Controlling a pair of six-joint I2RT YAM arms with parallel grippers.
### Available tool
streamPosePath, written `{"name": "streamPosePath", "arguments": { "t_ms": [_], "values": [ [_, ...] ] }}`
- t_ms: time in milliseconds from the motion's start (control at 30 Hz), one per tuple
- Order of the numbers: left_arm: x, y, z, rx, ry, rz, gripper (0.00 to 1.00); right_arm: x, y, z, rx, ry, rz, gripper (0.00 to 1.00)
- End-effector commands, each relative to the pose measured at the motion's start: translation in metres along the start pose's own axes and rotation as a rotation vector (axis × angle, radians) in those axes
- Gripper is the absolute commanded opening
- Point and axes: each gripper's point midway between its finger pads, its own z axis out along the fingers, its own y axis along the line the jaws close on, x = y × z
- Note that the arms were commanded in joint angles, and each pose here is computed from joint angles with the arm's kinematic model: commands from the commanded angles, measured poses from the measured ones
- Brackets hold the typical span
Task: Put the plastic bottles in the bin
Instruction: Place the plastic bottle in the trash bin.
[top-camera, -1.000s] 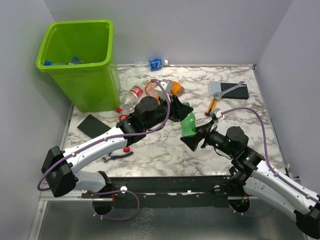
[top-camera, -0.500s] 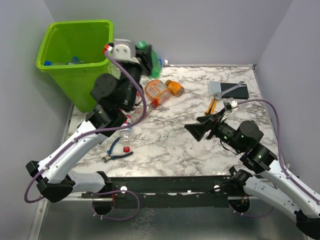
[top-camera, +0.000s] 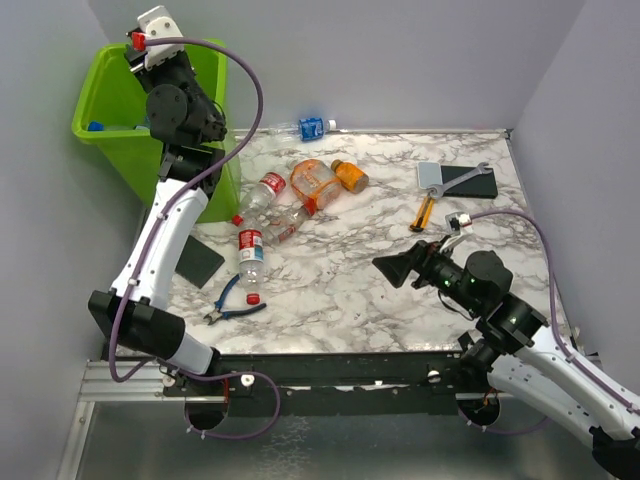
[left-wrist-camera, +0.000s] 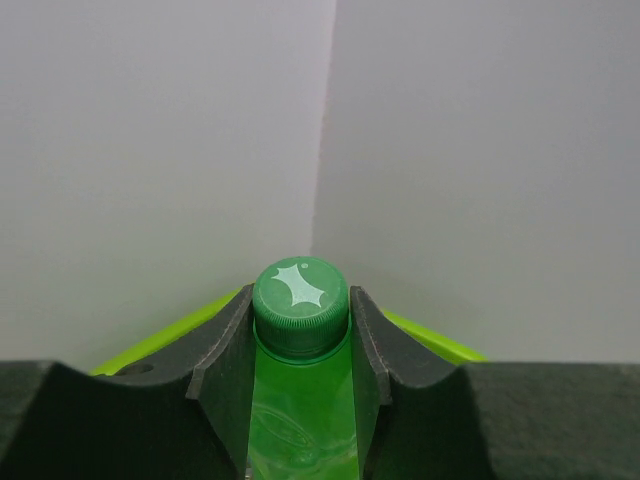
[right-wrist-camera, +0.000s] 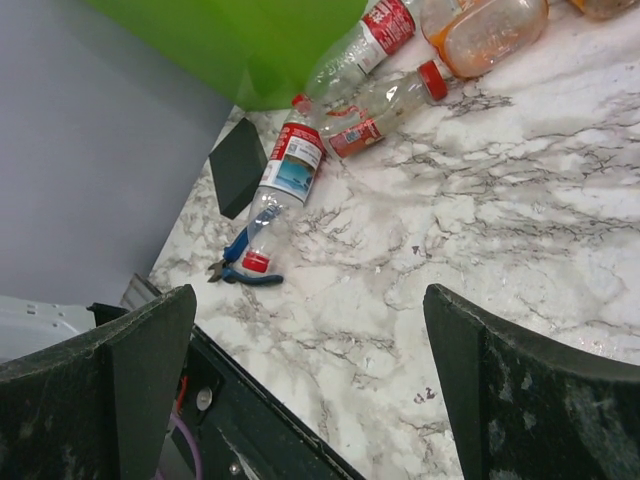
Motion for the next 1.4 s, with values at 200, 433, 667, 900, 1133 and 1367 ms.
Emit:
{"name": "streamPosePath", "arguments": {
  "t_ms": [200,433,667,900,1133,1367],
  "values": [
    [0.063,0.009,0.031,-0.06,0.015,-0.117,0.0,0.029,-0.01,-0.011,0.007,0.091,0.008,1.0],
    [0.099,-0.018,0.042,0.023,0.154,-0.182,0.0,0.025,-0.012,-0.018,0.009,0.059,0.001,1.0],
    [0.14,-0.033,0.041,0.073,0.268,-0.212,0.01,0.023,-0.014,-0.021,0.025,0.064,-0.014,1.0],
    [0.126,-0.037,0.044,0.104,0.251,-0.231,0.49,0.023,-0.016,-0.018,0.034,0.064,-0.021,1.0],
    [0.09,-0.035,0.044,0.127,0.201,-0.28,0.82,0.019,-0.014,-0.016,0.036,0.068,-0.039,1.0],
    [0.009,-0.075,-0.007,0.322,0.149,-0.324,0.89,0.007,-0.018,-0.015,0.078,0.029,-0.074,1.0]
  ]
}}
